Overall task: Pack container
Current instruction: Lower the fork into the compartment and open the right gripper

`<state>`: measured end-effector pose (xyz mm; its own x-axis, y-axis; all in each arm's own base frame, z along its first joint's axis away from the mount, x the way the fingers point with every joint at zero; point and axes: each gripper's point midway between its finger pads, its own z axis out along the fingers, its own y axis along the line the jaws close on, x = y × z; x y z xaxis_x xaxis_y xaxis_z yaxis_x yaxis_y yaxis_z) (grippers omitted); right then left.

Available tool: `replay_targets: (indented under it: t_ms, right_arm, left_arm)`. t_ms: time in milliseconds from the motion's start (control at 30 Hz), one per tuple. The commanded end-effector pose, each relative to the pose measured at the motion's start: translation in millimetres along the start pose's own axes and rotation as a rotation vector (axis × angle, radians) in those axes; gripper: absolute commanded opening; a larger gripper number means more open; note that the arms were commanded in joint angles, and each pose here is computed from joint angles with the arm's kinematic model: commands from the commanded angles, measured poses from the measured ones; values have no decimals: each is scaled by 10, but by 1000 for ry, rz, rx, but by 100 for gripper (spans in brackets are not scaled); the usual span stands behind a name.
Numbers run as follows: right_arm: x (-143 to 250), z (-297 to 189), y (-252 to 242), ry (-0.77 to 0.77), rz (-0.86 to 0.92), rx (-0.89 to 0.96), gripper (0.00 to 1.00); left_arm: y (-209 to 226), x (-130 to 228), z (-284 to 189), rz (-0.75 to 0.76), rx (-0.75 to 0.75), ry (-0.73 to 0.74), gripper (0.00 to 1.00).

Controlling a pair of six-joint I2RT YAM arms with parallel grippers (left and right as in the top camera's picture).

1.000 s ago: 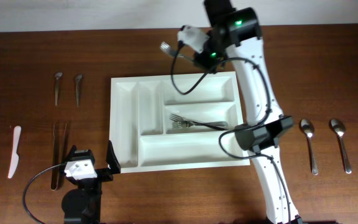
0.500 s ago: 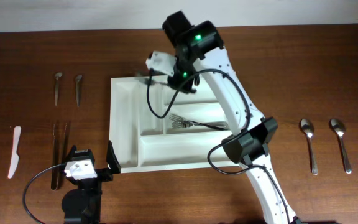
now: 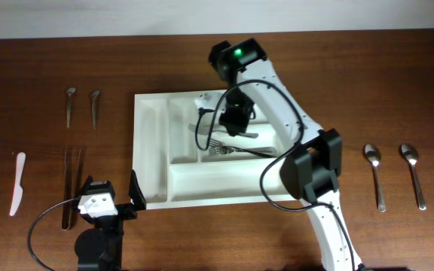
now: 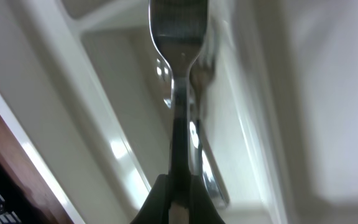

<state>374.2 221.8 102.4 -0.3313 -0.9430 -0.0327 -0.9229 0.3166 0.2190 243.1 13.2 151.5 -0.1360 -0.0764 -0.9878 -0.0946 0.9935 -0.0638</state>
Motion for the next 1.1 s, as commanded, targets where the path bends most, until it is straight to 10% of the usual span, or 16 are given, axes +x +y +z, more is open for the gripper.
replay_targets:
  t_ms: [0,1067]
  right_arm:
    - [187,-187,-99,-22,46,21,4]
    - [505,139,-34,23,16,-141,21]
  left_arm:
    - [-27,15,3,-2,14,1,99]
    - [-27,15,3,-2,14,1,99]
